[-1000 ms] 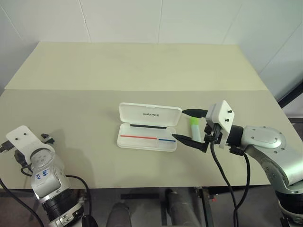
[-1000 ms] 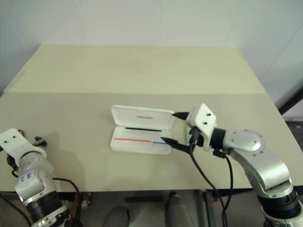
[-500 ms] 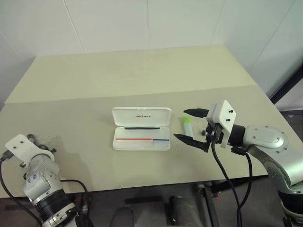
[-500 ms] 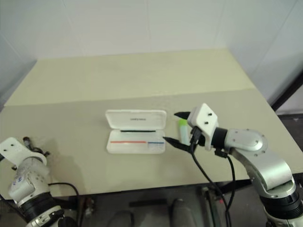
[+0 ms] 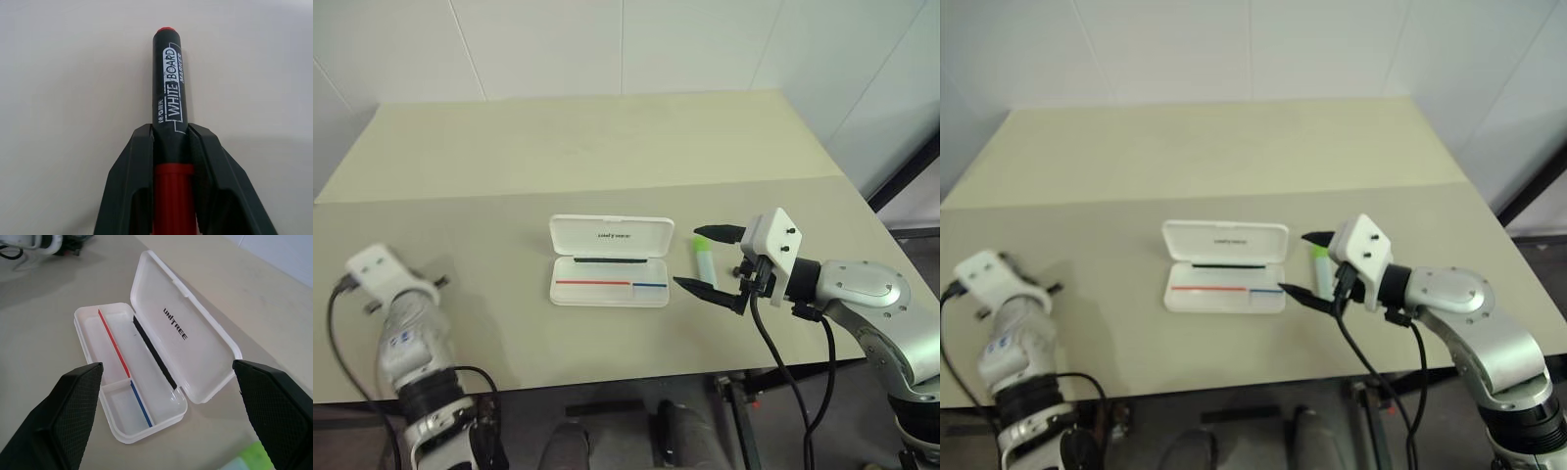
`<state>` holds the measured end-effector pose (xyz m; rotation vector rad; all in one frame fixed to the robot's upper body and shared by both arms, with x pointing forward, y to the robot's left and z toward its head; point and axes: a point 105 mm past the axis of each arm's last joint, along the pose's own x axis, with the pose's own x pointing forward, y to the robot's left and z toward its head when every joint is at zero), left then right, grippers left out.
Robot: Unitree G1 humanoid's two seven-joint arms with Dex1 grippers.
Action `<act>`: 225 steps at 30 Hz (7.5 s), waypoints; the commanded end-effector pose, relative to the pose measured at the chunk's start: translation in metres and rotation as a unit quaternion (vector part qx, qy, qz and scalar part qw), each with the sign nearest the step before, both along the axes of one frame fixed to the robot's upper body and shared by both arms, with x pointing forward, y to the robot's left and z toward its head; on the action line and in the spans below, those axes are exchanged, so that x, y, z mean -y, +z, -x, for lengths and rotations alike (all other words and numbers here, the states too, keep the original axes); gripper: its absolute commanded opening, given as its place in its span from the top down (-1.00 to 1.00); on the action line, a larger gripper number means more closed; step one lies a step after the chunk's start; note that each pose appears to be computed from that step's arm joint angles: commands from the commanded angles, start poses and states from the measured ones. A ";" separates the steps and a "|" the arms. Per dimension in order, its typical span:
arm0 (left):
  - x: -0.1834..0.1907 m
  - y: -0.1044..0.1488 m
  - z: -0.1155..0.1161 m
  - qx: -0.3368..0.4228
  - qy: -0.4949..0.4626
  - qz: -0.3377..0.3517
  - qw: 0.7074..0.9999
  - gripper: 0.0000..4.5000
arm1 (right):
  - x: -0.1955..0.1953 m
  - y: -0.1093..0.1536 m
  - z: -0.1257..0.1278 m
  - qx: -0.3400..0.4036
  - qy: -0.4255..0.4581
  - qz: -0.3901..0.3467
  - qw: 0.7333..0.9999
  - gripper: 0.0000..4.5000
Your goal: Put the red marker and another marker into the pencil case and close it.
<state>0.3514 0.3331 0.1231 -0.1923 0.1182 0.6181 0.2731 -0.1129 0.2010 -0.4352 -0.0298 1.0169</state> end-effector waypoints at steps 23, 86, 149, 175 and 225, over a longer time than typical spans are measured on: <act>0.227 0.223 -0.041 0.289 -0.640 -0.241 0.670 0.73 | 0.014 0.019 0.002 0.052 -0.048 -0.004 0.997 -1.00; 0.255 0.051 0.016 -0.022 -0.767 -0.440 0.465 0.73 | 0.028 0.013 0.014 0.055 -0.111 -0.007 0.992 -1.00; 0.275 0.159 0.061 0.228 -0.840 -0.268 0.414 -0.96 | 0.052 -0.007 0.007 0.019 -0.175 0.018 0.984 -1.00; 0.287 0.129 0.062 0.206 -0.889 -0.292 0.288 -0.96 | 0.044 -0.035 -0.059 -0.055 -0.379 0.000 0.924 -1.00; 0.316 0.085 0.049 0.063 -0.820 -0.258 0.506 -0.96 | 0.014 -0.077 -0.061 -0.152 -0.382 0.000 0.912 -1.00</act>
